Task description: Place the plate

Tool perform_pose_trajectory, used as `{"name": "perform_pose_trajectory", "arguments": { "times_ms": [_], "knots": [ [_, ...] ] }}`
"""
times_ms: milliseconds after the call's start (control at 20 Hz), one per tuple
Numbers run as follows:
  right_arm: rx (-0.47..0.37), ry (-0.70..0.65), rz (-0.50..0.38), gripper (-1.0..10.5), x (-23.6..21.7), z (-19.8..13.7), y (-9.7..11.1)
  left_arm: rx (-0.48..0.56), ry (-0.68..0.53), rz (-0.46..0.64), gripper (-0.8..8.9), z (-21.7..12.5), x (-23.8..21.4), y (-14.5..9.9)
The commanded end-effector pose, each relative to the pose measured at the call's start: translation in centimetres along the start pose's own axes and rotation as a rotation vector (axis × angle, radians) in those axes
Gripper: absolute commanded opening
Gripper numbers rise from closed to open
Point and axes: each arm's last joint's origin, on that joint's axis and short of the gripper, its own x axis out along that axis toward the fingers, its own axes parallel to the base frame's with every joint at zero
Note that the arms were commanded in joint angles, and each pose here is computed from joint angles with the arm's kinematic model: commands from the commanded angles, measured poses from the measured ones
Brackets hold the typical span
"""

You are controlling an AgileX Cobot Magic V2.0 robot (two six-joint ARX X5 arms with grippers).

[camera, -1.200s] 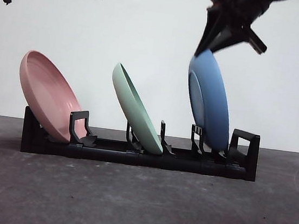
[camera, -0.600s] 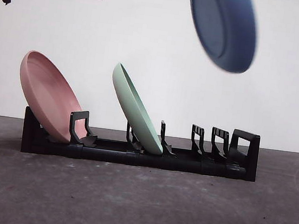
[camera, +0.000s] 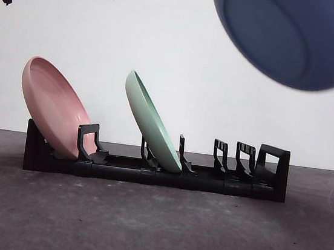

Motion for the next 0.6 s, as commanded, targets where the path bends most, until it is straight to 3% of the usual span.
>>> {"name": "perform_pose_trajectory", "arguments": {
  "times_ms": [50,400,600],
  "knots": [
    [-0.104,0.056,-0.025,0.1,2.3,-0.9,1.2,0.020,-0.018,-0.007,3.21,0.4,-0.4,-0.2],
    [-0.229,0.131,0.040,0.1,8.9,-5.1,5.1,0.021,-0.018,-0.007,3.21,0.4,-0.4,-0.2],
    [-0.260,0.187,0.057,0.1,12.4,-5.7,6.5,0.021,-0.018,-0.007,3.21,0.4,-0.4,-0.2]
  ]
}}
